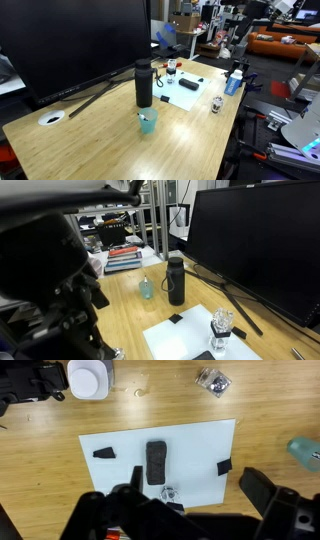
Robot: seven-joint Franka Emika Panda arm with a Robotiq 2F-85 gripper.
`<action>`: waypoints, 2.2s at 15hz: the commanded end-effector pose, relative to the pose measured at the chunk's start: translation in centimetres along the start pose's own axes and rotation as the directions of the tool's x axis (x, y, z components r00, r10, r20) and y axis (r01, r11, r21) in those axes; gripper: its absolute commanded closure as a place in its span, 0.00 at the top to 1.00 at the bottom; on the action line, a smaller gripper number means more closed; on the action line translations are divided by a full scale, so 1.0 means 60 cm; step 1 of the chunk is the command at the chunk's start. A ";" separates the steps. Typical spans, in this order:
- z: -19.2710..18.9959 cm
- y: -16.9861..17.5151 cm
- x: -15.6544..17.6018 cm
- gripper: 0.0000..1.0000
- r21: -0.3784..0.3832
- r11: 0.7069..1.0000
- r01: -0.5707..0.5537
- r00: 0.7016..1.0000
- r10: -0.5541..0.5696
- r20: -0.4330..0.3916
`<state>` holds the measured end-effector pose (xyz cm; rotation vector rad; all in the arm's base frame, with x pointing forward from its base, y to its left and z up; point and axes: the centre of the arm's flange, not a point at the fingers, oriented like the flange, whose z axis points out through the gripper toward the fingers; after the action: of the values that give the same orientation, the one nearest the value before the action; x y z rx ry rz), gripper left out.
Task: Place the shorter glass bottle between the cup and the whiteboard
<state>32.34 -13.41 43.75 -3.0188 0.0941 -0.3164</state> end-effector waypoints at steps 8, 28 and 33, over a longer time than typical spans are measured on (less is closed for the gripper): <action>0.000 -0.001 0.000 1.00 0.001 1.000 0.001 1.000 -0.001 0.000; 0.155 -0.062 -0.098 1.00 0.268 0.909 0.319 0.810 -0.408 0.422; 0.225 -0.112 -0.142 1.00 0.365 0.802 0.473 0.619 -0.597 0.510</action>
<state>28.42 -6.13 32.12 -2.7303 -0.6846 0.4894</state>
